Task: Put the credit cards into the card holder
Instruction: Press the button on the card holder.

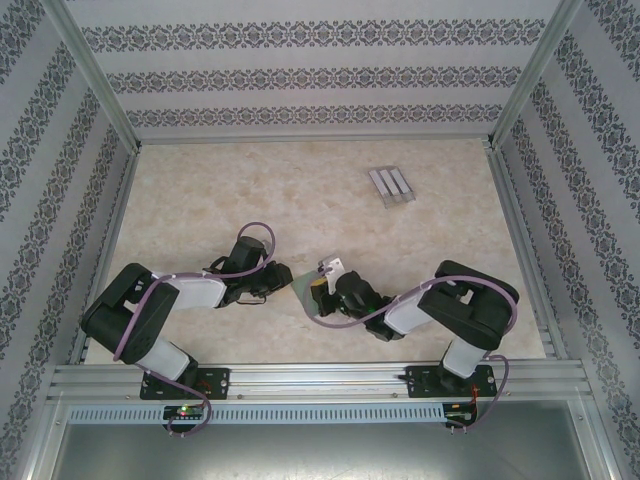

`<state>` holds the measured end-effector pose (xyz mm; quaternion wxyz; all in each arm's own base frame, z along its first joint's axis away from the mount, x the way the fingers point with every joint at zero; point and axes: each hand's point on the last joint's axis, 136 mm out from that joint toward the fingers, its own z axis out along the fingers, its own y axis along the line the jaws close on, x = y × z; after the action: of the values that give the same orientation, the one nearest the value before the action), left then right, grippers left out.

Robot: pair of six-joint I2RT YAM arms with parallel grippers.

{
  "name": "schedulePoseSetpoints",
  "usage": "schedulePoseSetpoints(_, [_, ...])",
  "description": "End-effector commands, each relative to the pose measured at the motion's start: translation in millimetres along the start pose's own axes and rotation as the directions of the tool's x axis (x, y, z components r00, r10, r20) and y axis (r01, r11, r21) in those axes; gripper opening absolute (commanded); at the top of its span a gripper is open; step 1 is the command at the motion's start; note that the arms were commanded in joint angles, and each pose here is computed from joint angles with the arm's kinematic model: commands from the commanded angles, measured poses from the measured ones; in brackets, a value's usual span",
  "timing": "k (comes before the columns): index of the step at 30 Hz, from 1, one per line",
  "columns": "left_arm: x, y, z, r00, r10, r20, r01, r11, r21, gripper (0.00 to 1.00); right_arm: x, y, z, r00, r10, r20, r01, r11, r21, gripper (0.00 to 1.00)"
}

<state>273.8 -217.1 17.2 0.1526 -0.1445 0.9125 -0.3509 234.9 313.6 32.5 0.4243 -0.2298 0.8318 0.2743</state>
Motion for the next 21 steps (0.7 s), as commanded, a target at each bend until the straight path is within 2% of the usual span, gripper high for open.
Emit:
schedulePoseSetpoints(1, [18, 14, 16, 0.998, -0.012, -0.062, 0.010, 1.000, -0.017, 0.26, 57, -32, -3, 0.968, -0.181, -0.174, 0.211, 0.961, 0.180, 0.00])
schedulePoseSetpoints(5, [12, 16, 11, 0.998, -0.019, -0.056, 0.018, 1.000, -0.011, 0.26, 68, -30, 1, 0.947, -0.252, -0.200, 0.291, 0.936, 0.196, 0.00])
schedulePoseSetpoints(10, [5, 14, 2, 0.999, -0.015, -0.044, 0.015, 1.000, 0.002, 0.26, 80, -32, 12, 0.943, -0.209, -0.259, 0.261, 0.947, 0.186, 0.00])
schedulePoseSetpoints(13, [1, 15, -5, 0.999, -0.013, -0.032, 0.013, 1.000, 0.002, 0.27, 60, -25, 8, 0.968, -0.159, -0.194, 0.197, 0.961, 0.193, 0.00])
schedulePoseSetpoints(14, [-1, 14, -9, 1.000, -0.012, -0.024, 0.012, 1.000, 0.005, 0.28, 50, -23, 6, 0.976, -0.144, -0.163, 0.175, 0.965, 0.195, 0.06])
schedulePoseSetpoints(19, [-13, 13, -34, 0.999, 0.000, 0.043, 0.000, 1.000, -0.010, 0.29, -1, -9, -3, 0.993, -0.095, -0.068, 0.104, 0.985, 0.140, 0.23])
schedulePoseSetpoints(21, [-19, 13, -46, 0.997, 0.013, 0.074, -0.011, 1.000, -0.023, 0.29, -26, -5, -11, 0.997, -0.075, -0.007, 0.075, 0.990, 0.120, 0.24])
